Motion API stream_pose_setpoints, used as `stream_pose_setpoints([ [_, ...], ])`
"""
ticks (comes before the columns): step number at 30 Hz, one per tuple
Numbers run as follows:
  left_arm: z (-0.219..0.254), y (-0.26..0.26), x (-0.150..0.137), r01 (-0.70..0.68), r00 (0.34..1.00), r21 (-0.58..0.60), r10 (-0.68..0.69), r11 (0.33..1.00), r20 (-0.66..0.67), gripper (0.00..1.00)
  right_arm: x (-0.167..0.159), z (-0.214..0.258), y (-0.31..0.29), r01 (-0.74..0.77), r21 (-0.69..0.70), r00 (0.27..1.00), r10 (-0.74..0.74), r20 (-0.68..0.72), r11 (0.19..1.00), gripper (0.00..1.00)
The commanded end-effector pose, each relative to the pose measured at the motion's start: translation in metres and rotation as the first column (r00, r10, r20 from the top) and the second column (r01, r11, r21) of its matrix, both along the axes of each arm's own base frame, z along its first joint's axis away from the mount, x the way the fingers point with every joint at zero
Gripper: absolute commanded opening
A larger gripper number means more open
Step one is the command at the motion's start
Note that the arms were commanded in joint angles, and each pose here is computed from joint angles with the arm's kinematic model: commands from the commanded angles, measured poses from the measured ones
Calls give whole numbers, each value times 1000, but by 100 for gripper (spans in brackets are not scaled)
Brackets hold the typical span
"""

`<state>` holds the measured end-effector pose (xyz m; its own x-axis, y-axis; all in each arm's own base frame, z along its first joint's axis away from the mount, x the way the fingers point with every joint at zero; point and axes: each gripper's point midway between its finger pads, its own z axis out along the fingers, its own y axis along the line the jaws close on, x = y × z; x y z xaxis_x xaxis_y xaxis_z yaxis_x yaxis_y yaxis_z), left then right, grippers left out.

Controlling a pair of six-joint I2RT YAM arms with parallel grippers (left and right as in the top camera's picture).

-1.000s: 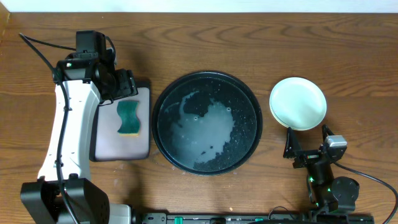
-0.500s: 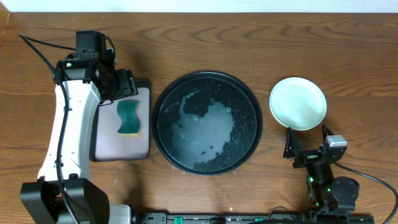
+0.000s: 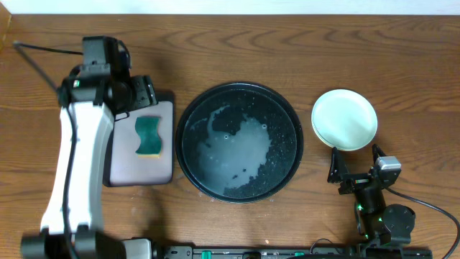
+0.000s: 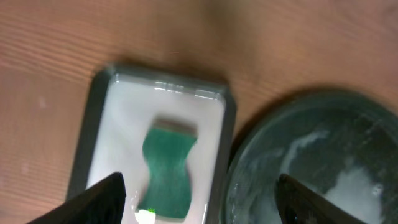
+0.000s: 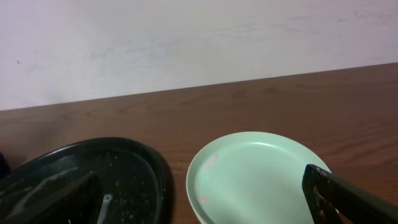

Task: Clean dirty plates on tray and stack at the side

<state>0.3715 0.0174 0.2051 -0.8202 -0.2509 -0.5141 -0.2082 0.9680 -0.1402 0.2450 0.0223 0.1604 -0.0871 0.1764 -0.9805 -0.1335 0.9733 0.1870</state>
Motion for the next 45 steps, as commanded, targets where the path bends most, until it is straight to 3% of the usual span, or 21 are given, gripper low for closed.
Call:
stream_pose_setpoints([
  [1, 32, -3, -9, 15, 983, 26, -19, 1000, 181, 77, -1, 0, 1, -4, -10, 1000, 4, 4, 1000, 99],
  [10, 47, -6, -55, 49, 843, 147, -120, 988, 524, 77, -1, 0, 1, -5, -10, 1000, 5, 4, 1000, 99],
  [19, 4, -13, -108, 49, 744, 170, -149, 984, 651, 77, -1, 0, 1, -5, -10, 1000, 5, 4, 1000, 99],
  [31, -26, -15, -120, 21, 577, 213, -186, 977, 795, 77, -1, 0, 1, -5, -10, 1000, 5, 4, 1000, 99],
  [38, -38, -13, -123, 5, 556, 322, -270, 947, 786, 77, -1, 0, 1, -4, -10, 1000, 4, 4, 1000, 99],
  [45, -67, -11, -128, 31, 650, 344, -280, 939, 706, 77, -1, 0, 1, -5, -10, 1000, 5, 4, 1000, 99],
])
